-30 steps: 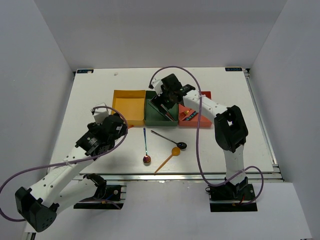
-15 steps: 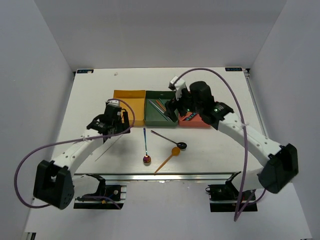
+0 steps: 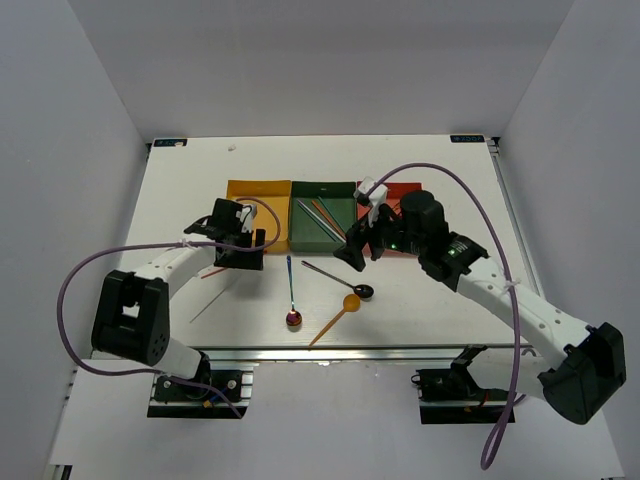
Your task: Sort the eating utensils into containers
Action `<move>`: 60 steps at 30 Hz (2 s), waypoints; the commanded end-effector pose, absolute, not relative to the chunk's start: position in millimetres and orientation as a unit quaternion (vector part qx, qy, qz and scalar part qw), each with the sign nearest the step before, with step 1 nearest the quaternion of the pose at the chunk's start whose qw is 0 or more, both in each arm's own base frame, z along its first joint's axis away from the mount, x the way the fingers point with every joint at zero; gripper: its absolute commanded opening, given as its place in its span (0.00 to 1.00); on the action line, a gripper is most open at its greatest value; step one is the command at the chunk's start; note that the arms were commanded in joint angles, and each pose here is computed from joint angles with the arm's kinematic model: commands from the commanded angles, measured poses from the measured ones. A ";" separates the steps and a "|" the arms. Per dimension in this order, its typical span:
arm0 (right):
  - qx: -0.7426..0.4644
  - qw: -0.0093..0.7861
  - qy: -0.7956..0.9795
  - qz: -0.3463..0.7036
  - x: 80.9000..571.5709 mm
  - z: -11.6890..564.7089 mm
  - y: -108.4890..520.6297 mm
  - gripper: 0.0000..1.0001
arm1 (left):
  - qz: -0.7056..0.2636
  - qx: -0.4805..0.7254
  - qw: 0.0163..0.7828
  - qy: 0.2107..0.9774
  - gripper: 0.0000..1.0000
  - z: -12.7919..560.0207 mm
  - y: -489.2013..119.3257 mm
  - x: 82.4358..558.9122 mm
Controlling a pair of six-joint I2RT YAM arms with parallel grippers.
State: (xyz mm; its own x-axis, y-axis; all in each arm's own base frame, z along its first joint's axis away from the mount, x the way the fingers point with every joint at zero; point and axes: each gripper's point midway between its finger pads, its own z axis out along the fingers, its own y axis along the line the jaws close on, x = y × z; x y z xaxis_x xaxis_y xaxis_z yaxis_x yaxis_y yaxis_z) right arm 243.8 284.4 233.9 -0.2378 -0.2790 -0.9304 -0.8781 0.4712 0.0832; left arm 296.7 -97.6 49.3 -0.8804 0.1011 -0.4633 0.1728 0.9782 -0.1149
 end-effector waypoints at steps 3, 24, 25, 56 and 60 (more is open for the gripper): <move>-0.407 0.505 0.678 0.346 231.2 264.9 285.5 0.89 | -0.063 0.083 0.232 0.967 0.84 35.3 -90.6 297.3; -0.398 0.550 0.649 0.343 214.9 293.9 266.8 0.89 | -0.006 0.061 0.165 0.984 0.56 0.7 -86.7 278.6; -0.398 0.551 0.649 0.343 214.4 294.9 266.5 0.89 | 0.000 0.071 0.161 0.984 0.55 0.3 -90.2 274.7; -0.370 0.589 0.628 0.348 188.2 331.2 238.7 0.89 | 0.075 0.144 0.081 0.983 0.00 -17.8 -124.0 229.5; -0.366 0.591 0.629 0.348 188.6 335.8 237.7 0.89 | 0.042 0.136 0.122 0.982 0.00 14.9 -140.7 240.8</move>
